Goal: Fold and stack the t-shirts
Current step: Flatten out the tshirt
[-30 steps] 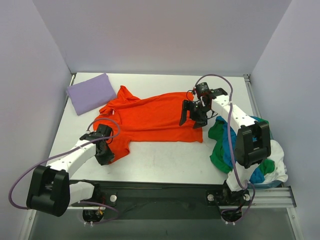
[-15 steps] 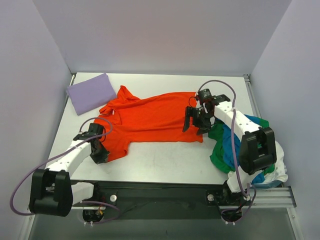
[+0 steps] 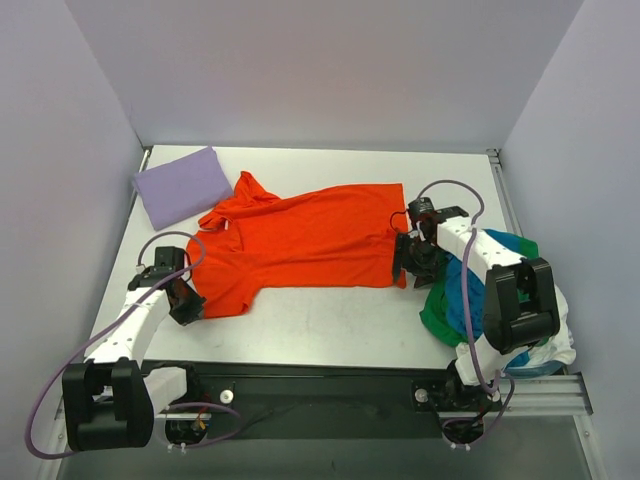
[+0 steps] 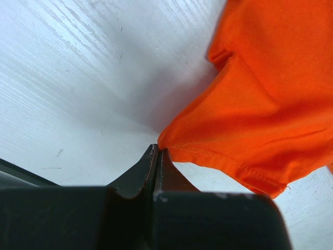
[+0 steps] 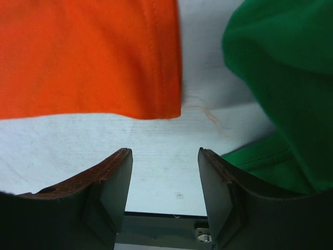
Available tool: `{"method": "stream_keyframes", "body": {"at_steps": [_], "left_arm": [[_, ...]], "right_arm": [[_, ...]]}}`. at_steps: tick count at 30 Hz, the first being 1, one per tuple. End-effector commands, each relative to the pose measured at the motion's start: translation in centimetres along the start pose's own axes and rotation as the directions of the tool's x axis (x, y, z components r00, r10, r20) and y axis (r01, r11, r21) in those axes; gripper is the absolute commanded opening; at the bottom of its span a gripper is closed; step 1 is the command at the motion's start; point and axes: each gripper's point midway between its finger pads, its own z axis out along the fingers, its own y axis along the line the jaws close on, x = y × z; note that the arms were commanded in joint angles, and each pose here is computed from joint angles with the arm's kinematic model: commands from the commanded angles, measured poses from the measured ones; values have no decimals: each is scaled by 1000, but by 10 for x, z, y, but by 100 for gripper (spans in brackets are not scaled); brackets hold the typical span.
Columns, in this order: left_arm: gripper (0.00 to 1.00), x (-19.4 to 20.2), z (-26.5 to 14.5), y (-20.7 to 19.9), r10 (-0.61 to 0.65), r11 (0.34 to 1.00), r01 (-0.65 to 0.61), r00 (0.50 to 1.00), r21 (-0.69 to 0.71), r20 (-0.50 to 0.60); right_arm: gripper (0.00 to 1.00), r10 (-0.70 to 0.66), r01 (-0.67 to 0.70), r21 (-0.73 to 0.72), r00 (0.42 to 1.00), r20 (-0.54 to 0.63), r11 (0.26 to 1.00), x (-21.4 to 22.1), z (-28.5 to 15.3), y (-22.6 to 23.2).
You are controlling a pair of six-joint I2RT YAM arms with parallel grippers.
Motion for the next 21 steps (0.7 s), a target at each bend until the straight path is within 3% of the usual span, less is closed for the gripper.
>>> {"method": "stream_keyframes", "body": {"at_steps": [1, 21], "left_arm": [[0, -12, -6, -13, 4, 998, -6, 999, 57, 35], [0, -11, -4, -14, 12, 998, -13, 1000, 60, 24]], "right_arm": [[53, 32, -33, 55, 999, 24, 998, -8, 3, -13], [43, 44, -40, 101, 998, -35, 994, -8, 43, -23]]}}
